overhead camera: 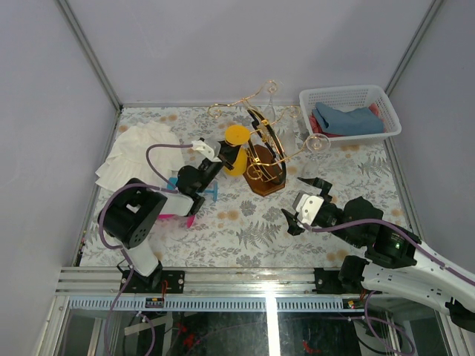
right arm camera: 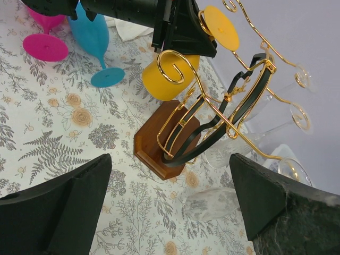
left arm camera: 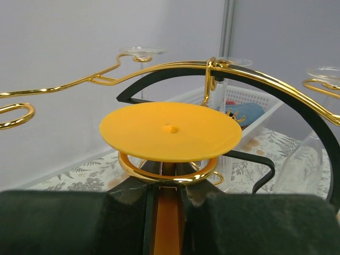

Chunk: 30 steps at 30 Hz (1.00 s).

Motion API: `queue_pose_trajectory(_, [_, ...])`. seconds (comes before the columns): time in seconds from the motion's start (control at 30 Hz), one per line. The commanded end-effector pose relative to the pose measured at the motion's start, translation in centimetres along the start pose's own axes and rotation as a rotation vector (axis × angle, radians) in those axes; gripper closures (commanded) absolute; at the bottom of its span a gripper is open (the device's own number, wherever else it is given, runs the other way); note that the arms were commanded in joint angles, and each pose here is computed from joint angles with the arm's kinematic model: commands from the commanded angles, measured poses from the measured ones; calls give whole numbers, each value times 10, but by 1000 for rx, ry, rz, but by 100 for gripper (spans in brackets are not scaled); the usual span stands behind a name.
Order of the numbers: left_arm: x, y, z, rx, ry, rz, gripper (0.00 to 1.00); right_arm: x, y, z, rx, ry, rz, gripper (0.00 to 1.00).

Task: Place the wine glass upside down on the wine glass rack
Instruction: Turn the wine glass upside down at the wine rack.

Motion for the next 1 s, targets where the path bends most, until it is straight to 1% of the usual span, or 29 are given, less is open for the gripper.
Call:
queue_pose_trajectory(0.0, [11, 13, 28, 59, -133, 53, 100, 0, -5, 0, 16, 0, -39, 1])
queue_pose_trajectory(0.27, [2, 20, 33, 53, -140, 123, 100, 0, -4, 0, 16, 2, -34, 1])
queue_pose_trajectory(0.63, [-20, 13, 46, 42, -145, 116, 100, 2, -2, 0, 17, 2, -24, 1])
queue_pose_trajectory(0.73, [-26, 9, 45, 43, -134, 90, 100, 3, -2, 1, 16, -1, -21, 1])
queue_pose_trajectory(0.97, [-33, -7, 43, 58, -104, -42, 100, 5, 0, 0, 12, 0, -13, 1])
Point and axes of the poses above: each gripper's point midway between its finger pads, its own x axis out along the fingers, its own y axis along the line the jaws close on, z = x × y, the point moved 6 cm from there along -x, back along the fingers, and after that the axes turned 6 degrees about -x, right-handed, at the moved point
